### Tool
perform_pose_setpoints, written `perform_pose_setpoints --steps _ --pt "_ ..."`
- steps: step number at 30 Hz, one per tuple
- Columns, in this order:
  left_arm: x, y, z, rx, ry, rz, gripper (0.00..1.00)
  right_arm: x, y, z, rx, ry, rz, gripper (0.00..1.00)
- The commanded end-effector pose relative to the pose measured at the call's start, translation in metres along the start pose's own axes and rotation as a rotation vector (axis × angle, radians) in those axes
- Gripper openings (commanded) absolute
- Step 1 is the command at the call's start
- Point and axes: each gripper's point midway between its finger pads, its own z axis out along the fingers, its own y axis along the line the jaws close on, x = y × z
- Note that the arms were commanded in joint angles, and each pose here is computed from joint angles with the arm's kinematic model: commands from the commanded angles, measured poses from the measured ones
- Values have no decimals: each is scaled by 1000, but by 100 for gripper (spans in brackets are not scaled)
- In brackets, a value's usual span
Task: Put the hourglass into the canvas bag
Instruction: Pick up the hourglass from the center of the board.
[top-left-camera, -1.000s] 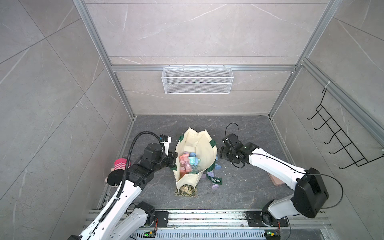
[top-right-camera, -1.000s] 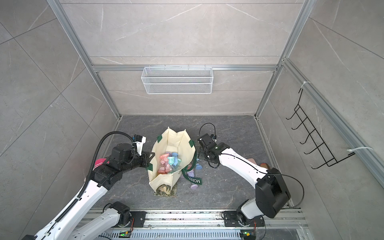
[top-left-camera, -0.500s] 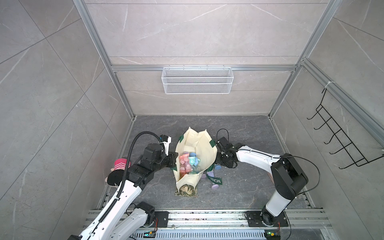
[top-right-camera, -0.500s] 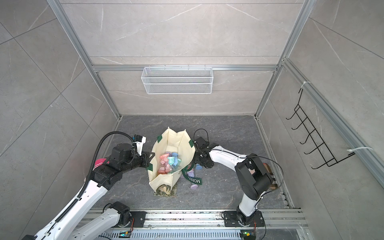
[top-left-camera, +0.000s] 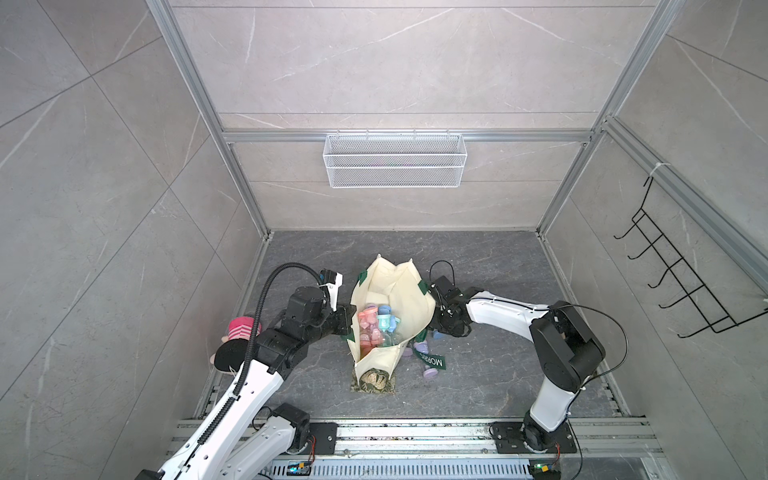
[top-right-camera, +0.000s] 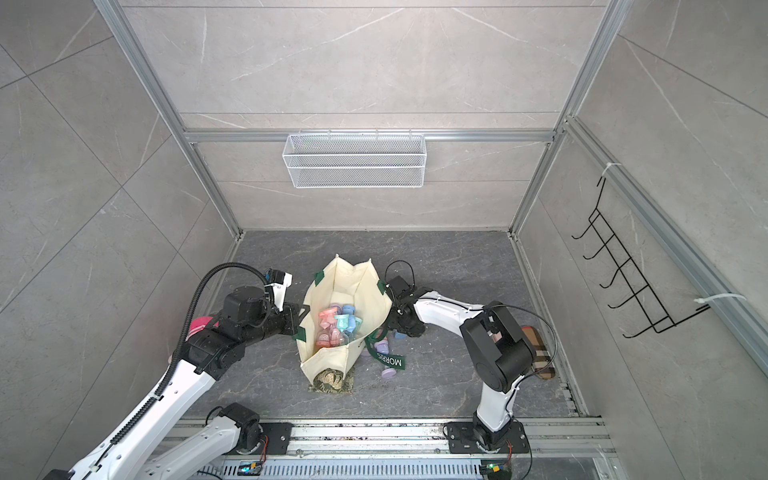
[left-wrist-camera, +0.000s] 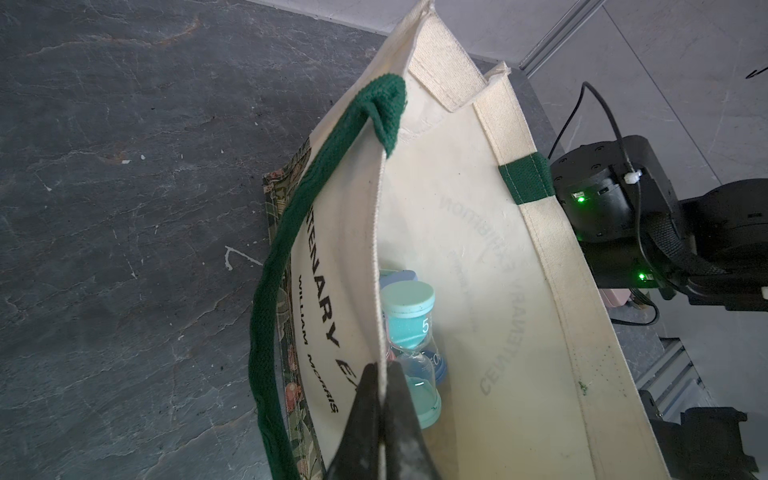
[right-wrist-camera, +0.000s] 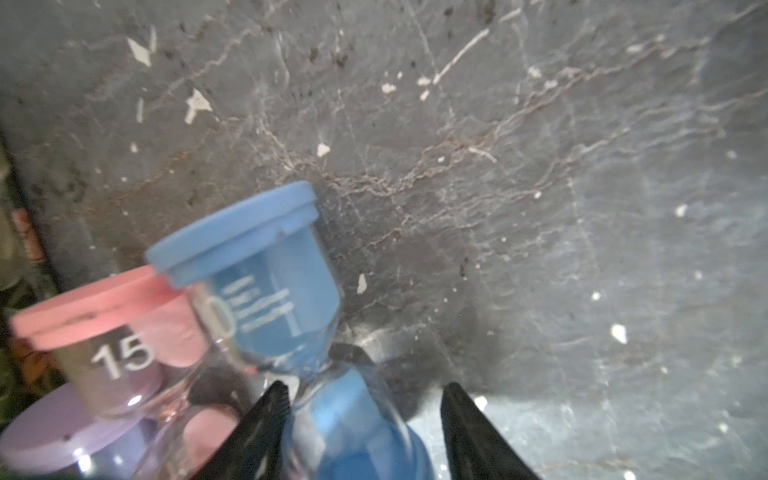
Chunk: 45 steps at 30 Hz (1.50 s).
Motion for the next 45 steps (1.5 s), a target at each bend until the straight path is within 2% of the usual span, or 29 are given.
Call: perform_pose_setpoints --steps 1,5,9,13,18,27,32,45 --pt "-18 -17 -11 67 -71 32 0 6 -11 14 59 25 16 60" --pt "-17 -17 -11 66 -70 32 0 8 -16 19 75 31 26 59" --pt "-18 -17 -12 67 -71 33 0 7 -19 16 82 20 25 53" --pt "-17 -17 -11 66 -70 33 0 4 -20 11 83 9 18 40" --pt "-17 -17 -11 66 -69 32 0 3 -19 5 76 -1 17 31" --pt "-17 -16 -11 64 -68 33 0 1 -22 -14 64 -39 20 7" --pt "-17 -16 -11 63 -69 34 0 -3 -24 -36 51 -85 29 3" --pt "-18 -16 -11 61 -72 34 0 -23 -16 -131 -46 -245 27 0"
